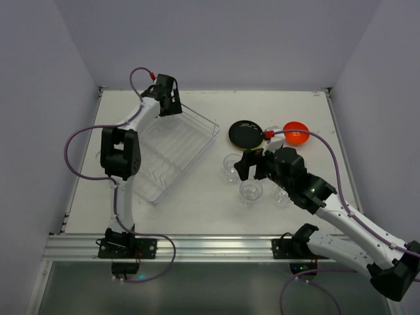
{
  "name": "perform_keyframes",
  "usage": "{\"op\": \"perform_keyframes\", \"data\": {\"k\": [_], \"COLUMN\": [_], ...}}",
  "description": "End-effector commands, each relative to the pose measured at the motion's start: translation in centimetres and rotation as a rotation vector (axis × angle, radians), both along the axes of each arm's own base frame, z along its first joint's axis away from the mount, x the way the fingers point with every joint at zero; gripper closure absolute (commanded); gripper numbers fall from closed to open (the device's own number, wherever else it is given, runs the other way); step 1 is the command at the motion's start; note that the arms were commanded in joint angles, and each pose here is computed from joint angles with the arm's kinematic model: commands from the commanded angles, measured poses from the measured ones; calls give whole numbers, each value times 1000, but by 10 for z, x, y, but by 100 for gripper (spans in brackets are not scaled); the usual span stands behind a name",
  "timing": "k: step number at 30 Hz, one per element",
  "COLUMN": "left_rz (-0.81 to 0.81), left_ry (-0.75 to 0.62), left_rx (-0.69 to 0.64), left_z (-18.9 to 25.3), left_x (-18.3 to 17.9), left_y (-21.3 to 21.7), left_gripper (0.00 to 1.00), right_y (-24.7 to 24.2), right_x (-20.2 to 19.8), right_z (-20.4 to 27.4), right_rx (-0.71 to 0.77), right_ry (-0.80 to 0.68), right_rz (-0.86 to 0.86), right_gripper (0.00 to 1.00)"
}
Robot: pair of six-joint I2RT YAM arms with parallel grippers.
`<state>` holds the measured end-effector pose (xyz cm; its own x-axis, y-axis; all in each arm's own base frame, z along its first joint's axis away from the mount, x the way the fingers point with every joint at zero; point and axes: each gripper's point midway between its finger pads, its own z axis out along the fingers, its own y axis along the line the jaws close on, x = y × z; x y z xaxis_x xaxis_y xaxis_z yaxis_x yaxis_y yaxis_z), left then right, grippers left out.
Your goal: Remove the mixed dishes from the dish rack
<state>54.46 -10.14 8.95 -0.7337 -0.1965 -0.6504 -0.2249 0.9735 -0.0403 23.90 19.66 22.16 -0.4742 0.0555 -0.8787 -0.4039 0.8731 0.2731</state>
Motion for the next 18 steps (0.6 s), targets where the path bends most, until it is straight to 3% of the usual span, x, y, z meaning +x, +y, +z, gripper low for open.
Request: {"op": "perform_keyframes", "data": {"k": [1,7,10,14,18], "left_rz": [-4,-18,-21,2,3], "left_ry": [-100,-117,-128,-163,-233], "left_rx": [8,-17,-15,9,6], "left_z": [30,31,35,51,83], "left_x": [17,18,18,8,-3], "left_y": [-1,-7,-10,-12,-19], "left_gripper": [12,23,38,68,87], "right_y": [4,5,5,4,3], "right_x": [4,5,4,5,6], "right_z": [10,9,9,9,9], "right_rx": [17,14,11,12,8], "right_ry": [-39,-39,-39,-42,-43], "right_rz": [16,17,19,15,7], "right_gripper": [1,1,1,1,1]}}
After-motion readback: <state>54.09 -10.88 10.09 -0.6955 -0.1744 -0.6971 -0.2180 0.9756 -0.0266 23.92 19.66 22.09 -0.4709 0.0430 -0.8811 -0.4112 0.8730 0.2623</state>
